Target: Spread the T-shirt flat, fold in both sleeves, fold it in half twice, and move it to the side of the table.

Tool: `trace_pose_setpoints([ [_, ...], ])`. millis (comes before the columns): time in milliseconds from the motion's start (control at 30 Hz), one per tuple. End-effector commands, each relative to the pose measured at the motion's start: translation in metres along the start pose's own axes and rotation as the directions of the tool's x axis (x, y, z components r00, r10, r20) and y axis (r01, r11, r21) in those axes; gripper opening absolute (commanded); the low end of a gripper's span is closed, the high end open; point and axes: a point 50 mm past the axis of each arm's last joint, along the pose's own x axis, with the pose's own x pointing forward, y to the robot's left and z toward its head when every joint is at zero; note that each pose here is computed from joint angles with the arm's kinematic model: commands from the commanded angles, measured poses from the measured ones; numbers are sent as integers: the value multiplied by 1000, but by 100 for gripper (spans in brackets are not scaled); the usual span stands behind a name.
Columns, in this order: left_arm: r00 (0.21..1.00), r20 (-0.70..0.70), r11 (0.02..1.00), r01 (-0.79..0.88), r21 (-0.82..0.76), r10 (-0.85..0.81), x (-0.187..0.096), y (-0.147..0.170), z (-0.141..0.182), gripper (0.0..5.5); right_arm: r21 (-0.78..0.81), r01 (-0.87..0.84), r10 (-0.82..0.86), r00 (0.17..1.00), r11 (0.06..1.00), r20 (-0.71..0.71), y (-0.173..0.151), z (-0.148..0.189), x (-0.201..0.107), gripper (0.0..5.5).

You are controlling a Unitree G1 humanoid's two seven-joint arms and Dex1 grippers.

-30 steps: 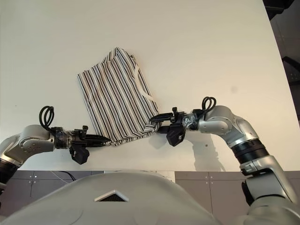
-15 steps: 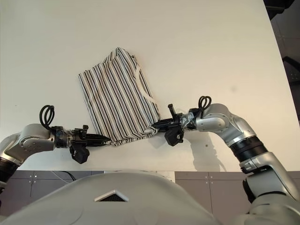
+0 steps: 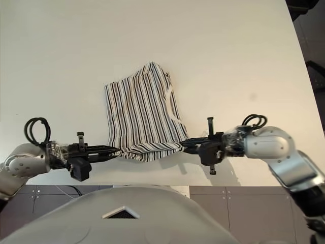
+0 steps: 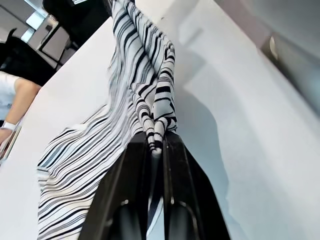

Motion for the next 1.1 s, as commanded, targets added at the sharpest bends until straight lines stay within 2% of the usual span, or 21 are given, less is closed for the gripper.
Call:
trace_pose_setpoints([
  [33, 999, 4, 986, -51, -157, 53, -11, 3, 20, 16, 90, 2, -2, 1000, 996, 4, -8, 26, -17, 10],
  [133, 997, 29, 966, -68, -251, 78, -15, 9, 32, 16, 158, 9, -12, 1000, 987, 18, -14, 41, -29, 10],
  [200, 988, 46, 948, -130, -292, 149, -12, 24, 37, 16, 145, 75, -82, 996, 987, 47, -29, 47, -34, 10],
  [333, 972, -17, 924, -227, -308, 233, -8, 51, 21, 16, 99, 205, -214, 973, 974, 87, -65, 38, -33, 10],
  [500, 956, -117, 890, -294, -348, 269, 1, 68, -15, 16, 189, 214, -235, 967, 958, 95, -99, 0, -8, 10],
  [733, 955, -172, 902, -288, -323, 243, 18, 101, -50, 16, 271, 229, -232, 973, 935, -20, -139, -59, 20, 10],
  [933, 960, -223, 912, -237, -336, 168, 30, 93, -75, 16, 294, 202, -199, 979, 934, -43, -152, -80, 56, 10],
  [1100, 944, -295, 895, -256, -367, 149, 31, 82, -94, 16, 346, 252, -211, 966, 904, -150, -145, -106, 59, 10],
])
